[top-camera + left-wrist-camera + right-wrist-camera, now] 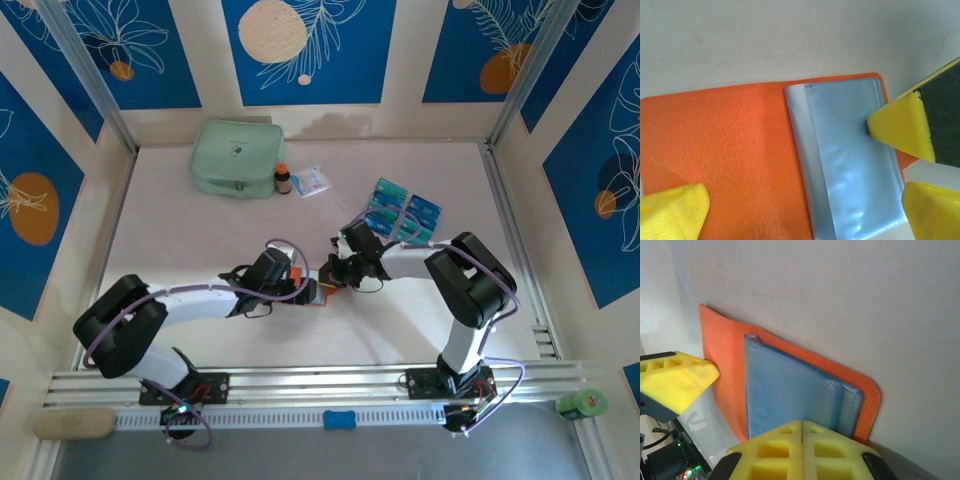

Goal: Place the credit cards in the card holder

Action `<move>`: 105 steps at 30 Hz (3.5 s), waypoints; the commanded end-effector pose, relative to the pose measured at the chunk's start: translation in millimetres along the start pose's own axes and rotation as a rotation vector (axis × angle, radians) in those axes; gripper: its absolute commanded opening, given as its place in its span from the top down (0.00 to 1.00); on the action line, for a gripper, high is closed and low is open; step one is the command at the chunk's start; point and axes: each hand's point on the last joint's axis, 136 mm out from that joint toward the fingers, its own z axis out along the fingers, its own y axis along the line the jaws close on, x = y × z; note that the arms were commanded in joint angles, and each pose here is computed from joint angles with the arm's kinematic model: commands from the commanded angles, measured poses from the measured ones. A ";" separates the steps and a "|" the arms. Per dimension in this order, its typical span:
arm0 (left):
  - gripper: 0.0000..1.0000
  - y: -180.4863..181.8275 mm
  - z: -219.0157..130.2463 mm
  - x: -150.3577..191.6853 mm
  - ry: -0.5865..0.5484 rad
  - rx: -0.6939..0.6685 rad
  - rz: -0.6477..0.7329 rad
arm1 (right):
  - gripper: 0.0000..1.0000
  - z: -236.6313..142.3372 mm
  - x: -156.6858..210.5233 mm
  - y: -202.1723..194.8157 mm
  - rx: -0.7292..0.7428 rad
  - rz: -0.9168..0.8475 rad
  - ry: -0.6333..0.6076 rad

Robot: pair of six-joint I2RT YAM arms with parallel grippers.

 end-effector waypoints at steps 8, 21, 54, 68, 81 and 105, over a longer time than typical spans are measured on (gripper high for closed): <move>0.00 17.2 1.8 10.7 0.045 -0.084 0.043 | 1.00 12.7 1.9 11.0 -0.039 0.007 0.066; 0.00 6.0 -11.7 -5.9 0.001 -0.054 0.050 | 1.00 -9.0 -14.8 21.6 -0.031 -0.021 0.012; 0.00 1.9 -8.6 -19.4 0.013 -0.082 0.130 | 1.00 8.0 -15.5 -2.3 0.051 -0.023 0.058; 0.00 18.9 1.8 9.4 0.035 -0.083 0.127 | 1.00 12.1 -14.5 5.8 0.032 -0.037 0.085; 0.00 30.9 -4.4 11.5 -0.005 -0.120 0.061 | 1.00 19.9 -12.8 17.8 0.034 -0.055 0.097; 0.01 40.3 -9.0 12.3 -0.046 -0.138 0.034 | 1.00 26.9 -11.8 27.7 0.016 -0.062 0.114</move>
